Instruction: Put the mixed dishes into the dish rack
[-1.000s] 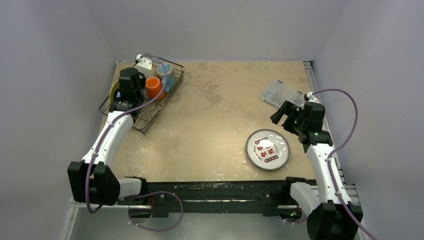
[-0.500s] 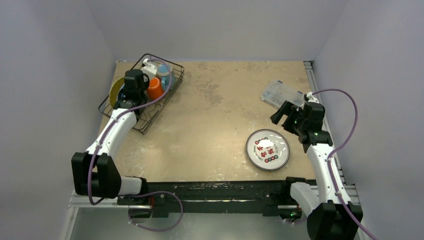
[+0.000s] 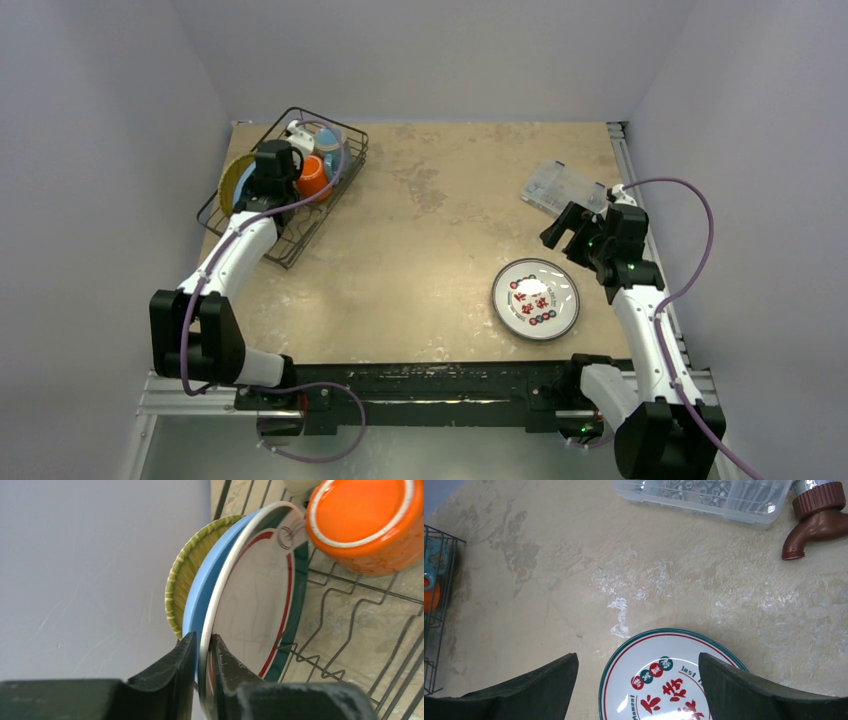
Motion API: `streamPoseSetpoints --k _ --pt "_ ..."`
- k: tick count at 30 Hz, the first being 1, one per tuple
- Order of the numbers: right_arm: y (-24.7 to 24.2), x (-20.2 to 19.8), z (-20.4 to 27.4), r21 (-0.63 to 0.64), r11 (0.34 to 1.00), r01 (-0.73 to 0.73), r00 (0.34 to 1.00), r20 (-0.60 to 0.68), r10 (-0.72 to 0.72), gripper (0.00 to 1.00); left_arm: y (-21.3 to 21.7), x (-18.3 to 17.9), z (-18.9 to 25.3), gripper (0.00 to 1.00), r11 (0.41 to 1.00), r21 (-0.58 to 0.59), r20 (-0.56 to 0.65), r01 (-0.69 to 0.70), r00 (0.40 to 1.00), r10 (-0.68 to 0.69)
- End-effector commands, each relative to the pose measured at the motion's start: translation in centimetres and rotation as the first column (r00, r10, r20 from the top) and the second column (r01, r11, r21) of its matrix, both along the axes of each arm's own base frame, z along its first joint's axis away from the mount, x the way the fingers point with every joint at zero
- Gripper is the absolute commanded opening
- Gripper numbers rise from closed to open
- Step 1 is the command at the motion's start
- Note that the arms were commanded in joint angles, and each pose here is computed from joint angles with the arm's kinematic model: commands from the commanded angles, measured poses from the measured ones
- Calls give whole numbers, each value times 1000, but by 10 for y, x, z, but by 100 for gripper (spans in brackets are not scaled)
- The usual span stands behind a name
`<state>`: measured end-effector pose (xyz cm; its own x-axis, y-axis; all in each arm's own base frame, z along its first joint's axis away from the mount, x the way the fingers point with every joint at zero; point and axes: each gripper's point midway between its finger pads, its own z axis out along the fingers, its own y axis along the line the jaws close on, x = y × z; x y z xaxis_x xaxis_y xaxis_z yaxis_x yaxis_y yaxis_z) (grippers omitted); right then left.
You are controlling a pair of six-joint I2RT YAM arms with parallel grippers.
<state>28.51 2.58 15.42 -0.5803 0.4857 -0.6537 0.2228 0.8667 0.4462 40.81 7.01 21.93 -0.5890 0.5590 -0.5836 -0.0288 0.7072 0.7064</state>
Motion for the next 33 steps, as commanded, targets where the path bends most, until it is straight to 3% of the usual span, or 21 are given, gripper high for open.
streamPoseSetpoints --k 1,5,11,16,17,22,26,29,33 --pt "4 6 6 -6 999 -34 999 38 34 91 20 0 26 23 989 2 142 -150 979 148" --pt "5 5 5 -1 999 -38 999 36 38 91 25 -4 26 51 979 -15 163 -205 965 205" --pt "5 6 4 -1 999 -38 999 33 38 91 23 -11 24 60 971 -86 175 -223 956 235" --pt "5 6 3 -1 999 -37 999 25 37 91 16 -26 32 82 939 -235 191 -252 935 299" --pt "5 6 2 -2 999 -38 999 22 38 91 12 -29 35 90 932 -268 187 -243 936 298" --pt "7 5 1 4 999 -47 999 15 47 92 -5 -42 54 100 876 -445 222 -186 925 309" --pt "9 5 0 7 998 -63 998 13 63 93 -34 -47 66 100 784 -616 229 -80 934 275" --pt "16 5 -1 17 995 -102 995 10 102 93 -68 -48 75 100 696 -715 249 66 954 165" --pt "30 3 -7 19 990 -141 990 -14 141 96 -134 -48 89 96 476 -836 284 274 957 -53"
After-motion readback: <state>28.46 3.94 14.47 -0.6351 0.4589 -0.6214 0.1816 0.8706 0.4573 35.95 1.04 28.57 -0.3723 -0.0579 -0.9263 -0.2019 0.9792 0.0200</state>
